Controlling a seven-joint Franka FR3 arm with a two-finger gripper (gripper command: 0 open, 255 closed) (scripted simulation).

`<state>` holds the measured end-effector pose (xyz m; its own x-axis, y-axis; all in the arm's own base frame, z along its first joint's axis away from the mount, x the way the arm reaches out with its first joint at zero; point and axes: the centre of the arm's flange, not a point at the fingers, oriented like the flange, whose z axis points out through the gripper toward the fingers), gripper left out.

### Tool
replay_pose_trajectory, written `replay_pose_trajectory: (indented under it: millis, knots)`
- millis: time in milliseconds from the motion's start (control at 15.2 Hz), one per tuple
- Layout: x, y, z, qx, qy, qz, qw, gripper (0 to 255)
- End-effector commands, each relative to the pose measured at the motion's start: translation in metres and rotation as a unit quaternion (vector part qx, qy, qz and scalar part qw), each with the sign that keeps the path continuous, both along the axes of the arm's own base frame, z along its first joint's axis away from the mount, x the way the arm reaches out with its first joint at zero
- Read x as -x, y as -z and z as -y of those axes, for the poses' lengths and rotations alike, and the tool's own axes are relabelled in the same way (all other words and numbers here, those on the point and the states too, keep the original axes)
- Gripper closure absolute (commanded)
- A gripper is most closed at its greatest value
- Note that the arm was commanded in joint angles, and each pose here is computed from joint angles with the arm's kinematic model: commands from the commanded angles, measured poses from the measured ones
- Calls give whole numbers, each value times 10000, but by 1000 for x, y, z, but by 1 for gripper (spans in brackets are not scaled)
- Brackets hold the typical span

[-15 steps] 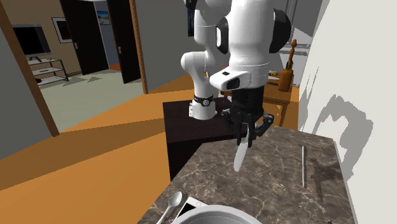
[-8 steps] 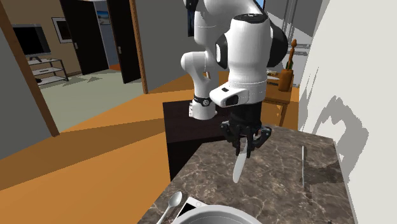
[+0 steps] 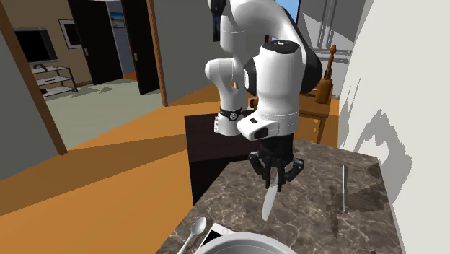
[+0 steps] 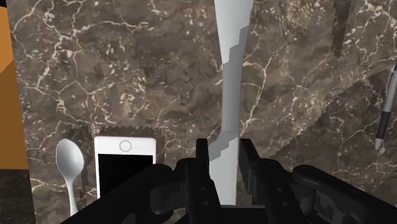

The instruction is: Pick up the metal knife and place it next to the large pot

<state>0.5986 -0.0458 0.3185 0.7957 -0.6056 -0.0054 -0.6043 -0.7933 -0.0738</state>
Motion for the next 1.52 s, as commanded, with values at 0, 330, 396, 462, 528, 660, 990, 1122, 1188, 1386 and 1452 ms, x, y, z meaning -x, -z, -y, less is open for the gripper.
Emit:
replay_pose_trajectory:
  millis: [0, 330, 396, 462, 528, 660, 990, 1122, 1188, 1386, 1452]
  knots:
    - [0, 11, 0, 0, 0, 2, 10000, 255]
    - [0, 37, 0, 0, 0, 2, 10000, 255]
    - [0, 42, 0, 0, 0, 2, 10000, 255]
    - [0, 48, 0, 0, 0, 2, 10000, 255]
    - [0, 53, 0, 0, 0, 2, 10000, 255]
    - [0, 64, 0, 0, 0, 2, 10000, 255]
    - [0, 90, 0, 0, 0, 2, 10000, 255]
    - [0, 101, 0, 0, 0, 2, 10000, 255]
    - [0, 106, 0, 0, 0, 2, 10000, 255]
    - [0, 122, 0, 0, 0, 2, 10000, 255]
    - [0, 127, 0, 0, 0, 2, 10000, 255]
